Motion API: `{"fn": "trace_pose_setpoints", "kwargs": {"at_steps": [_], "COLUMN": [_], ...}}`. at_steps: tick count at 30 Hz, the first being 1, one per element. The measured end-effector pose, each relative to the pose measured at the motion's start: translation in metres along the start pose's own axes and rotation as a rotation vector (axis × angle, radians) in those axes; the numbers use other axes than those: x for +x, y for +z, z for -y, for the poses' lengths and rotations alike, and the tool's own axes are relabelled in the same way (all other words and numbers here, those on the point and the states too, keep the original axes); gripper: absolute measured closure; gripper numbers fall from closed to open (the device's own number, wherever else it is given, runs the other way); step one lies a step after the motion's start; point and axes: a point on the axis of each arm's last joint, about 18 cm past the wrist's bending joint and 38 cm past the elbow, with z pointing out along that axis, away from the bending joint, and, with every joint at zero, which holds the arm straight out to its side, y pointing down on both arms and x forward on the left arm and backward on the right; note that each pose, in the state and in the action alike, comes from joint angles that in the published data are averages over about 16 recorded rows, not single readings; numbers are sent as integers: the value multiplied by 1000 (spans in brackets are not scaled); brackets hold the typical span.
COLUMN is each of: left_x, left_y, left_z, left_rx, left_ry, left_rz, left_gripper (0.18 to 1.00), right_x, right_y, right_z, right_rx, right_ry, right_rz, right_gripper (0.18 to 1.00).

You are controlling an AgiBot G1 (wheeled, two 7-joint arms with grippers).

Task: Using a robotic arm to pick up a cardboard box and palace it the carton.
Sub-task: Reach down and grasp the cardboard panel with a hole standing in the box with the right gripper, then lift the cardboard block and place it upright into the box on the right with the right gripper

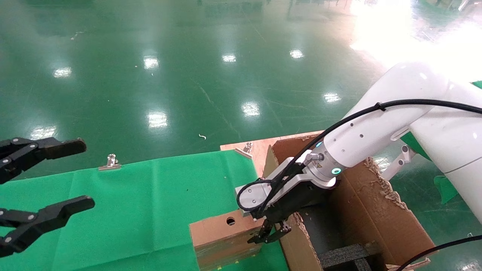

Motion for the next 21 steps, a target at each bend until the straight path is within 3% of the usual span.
{"fn": "trace_pose_setpoints", "kwargs": {"at_steps": [9, 15, 21], "left_x": [0, 0, 0], "left_y": [0, 0, 0], "left_z": [0, 0, 0], "left_rx": [0, 0, 0], "left_ry": [0, 0, 0], "left_rz": [0, 0, 0], "left_gripper": [332, 251, 204], "right_x": [0, 2, 15], "right_y": [0, -7, -36], "right_z": [0, 1, 5], "right_rx": [4, 31, 81], "right_ry": [3, 18, 37], "right_rz": [-1, -16, -79], "right_gripper": [623, 716, 755]}}
